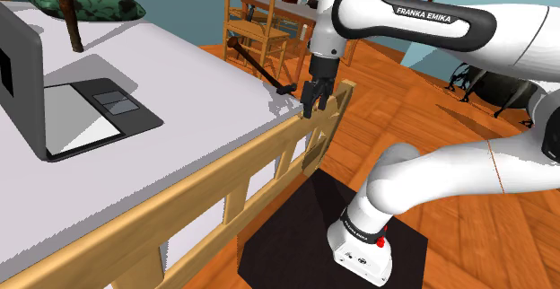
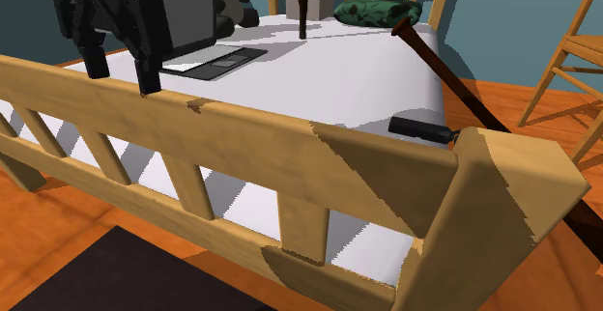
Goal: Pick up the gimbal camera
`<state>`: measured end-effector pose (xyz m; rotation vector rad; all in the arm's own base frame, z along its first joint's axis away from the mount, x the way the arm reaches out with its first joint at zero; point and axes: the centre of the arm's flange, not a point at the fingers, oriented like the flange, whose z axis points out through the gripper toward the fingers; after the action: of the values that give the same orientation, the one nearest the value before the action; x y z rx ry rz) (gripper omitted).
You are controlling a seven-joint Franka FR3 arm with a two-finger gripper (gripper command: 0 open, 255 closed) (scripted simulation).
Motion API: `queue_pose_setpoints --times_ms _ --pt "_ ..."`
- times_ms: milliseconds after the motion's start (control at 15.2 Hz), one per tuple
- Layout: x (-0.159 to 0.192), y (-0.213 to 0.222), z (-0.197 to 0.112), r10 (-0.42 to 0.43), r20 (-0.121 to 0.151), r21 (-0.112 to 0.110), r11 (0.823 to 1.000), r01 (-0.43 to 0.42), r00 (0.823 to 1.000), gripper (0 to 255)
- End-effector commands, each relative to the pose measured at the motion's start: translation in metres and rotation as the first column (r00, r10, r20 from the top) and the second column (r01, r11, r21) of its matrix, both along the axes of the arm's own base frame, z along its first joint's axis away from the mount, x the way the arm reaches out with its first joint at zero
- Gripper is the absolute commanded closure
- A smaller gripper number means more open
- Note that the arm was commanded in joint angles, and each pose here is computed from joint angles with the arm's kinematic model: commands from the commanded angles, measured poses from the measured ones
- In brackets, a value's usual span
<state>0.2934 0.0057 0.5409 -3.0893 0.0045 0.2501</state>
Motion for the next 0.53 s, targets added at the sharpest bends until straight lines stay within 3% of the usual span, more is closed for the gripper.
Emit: queue_pose_setpoints --times_ms 0,462 --pt "0.000 0.000 0.000 0.000 0.000 0.000 1.000 0.000 1.000 0" --pt "0.078 -0.034 -0.025 -0.200 0.022 -0.020 0.980 0.200 0.980 0"
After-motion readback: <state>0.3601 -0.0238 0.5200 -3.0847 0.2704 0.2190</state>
